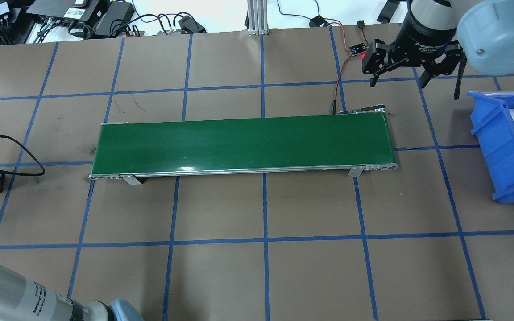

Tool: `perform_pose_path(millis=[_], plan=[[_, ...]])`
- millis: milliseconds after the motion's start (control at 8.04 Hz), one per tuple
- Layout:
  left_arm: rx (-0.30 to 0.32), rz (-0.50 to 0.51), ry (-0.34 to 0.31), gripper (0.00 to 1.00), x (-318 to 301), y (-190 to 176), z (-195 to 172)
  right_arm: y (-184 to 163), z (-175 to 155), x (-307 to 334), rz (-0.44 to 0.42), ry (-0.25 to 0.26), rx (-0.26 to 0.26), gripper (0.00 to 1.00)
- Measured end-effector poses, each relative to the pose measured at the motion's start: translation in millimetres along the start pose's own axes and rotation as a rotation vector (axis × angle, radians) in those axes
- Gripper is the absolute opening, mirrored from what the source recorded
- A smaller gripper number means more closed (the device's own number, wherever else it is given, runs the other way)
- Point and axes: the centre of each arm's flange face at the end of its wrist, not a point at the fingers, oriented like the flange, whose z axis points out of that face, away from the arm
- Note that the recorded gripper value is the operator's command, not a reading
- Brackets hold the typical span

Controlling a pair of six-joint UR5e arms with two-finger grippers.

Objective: Move capacitor from left to right
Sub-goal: 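Lower the left gripper and grasp the black capacitor, then carry the capacitor over the conveyor end with the left gripper while the right arm lowers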

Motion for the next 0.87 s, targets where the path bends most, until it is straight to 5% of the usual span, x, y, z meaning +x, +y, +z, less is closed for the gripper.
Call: perform_pose_path(millis=[124,249,622,870], plan=[[-0.003,0.002,-0.004,0.09,0.2,0.0,-1.3,0.1,0.3,0.0,0.001,0.000,-0.001,1.00],[-0.008,0.003,-0.013,0.05,-0.2,0.3,-3.0,0.3,0.7,0.0,0.001,0.000,-0.002,1.00],[-0.036,-0.004,-0.072,0.06,-1.4,2.0,-23.2,1.8,5.2,-0.1,0.001,0.000,-0.011,1.00],[-0.050,-0.053,-0.085,0.12,37.1,-4.6,-96.0,1.8,6.8,0.3,-0.004,0.005,-0.008,1.00]])
